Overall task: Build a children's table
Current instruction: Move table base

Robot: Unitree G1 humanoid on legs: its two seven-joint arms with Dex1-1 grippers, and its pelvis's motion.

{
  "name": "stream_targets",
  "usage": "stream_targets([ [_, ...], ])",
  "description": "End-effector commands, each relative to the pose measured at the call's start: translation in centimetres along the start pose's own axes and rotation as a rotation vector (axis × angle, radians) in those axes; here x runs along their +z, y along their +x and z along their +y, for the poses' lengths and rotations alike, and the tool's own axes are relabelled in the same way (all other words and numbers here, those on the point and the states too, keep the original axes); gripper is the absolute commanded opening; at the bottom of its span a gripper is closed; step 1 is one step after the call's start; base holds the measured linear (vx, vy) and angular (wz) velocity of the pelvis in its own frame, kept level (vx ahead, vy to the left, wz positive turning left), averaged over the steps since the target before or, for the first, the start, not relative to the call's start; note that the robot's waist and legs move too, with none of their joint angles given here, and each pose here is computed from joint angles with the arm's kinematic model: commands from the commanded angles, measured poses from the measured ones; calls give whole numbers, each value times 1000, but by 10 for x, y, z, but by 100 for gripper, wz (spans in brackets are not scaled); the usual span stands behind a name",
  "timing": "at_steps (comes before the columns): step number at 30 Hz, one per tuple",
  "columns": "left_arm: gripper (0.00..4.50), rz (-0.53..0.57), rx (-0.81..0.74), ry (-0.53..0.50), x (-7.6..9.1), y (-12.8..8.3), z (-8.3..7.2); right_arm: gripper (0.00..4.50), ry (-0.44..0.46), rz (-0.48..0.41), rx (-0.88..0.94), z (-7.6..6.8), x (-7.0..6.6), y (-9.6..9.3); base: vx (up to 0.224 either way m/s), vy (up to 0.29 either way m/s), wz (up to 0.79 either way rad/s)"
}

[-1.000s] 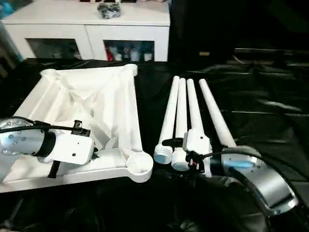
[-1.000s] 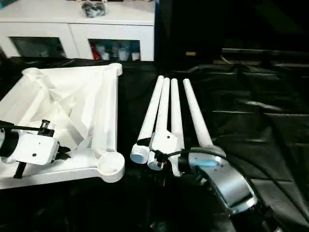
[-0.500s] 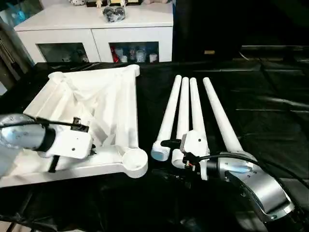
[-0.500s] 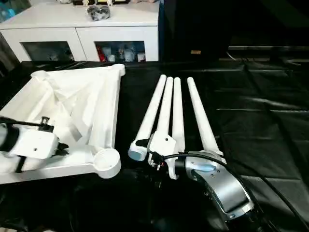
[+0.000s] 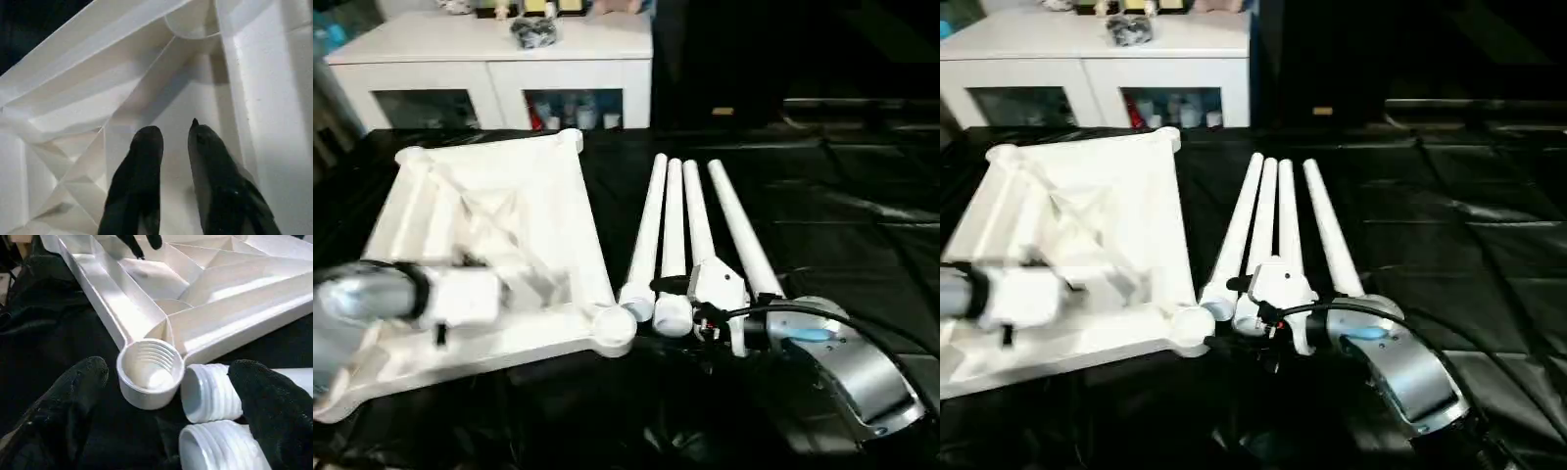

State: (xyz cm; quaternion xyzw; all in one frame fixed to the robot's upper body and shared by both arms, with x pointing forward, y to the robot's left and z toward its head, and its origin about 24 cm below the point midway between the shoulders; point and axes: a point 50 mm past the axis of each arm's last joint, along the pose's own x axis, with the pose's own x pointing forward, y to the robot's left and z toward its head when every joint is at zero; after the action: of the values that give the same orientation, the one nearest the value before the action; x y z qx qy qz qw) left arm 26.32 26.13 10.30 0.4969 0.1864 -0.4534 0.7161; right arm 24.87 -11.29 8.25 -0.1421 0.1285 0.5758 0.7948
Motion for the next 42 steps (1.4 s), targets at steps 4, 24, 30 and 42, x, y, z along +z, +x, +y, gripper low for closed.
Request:
stream_targets([
  [4,155,-10,2,-77,-3,-10,-9,450,-12,-24,-19,-9,14,-15,0,0,0],
  [24,191,-477,801,-807,66,29,-8,450,319,-210,-683,-53,20,-27,0,0,0],
  [30,191,-473,866,-882,72,32,-25,450,391,-193,-769,-46,1,-30,4,30,-18],
  [42,191,-328,1007,-793,69,24,-27,450,372,-201,-714,-45,7,-13,-57,191,-36],
])
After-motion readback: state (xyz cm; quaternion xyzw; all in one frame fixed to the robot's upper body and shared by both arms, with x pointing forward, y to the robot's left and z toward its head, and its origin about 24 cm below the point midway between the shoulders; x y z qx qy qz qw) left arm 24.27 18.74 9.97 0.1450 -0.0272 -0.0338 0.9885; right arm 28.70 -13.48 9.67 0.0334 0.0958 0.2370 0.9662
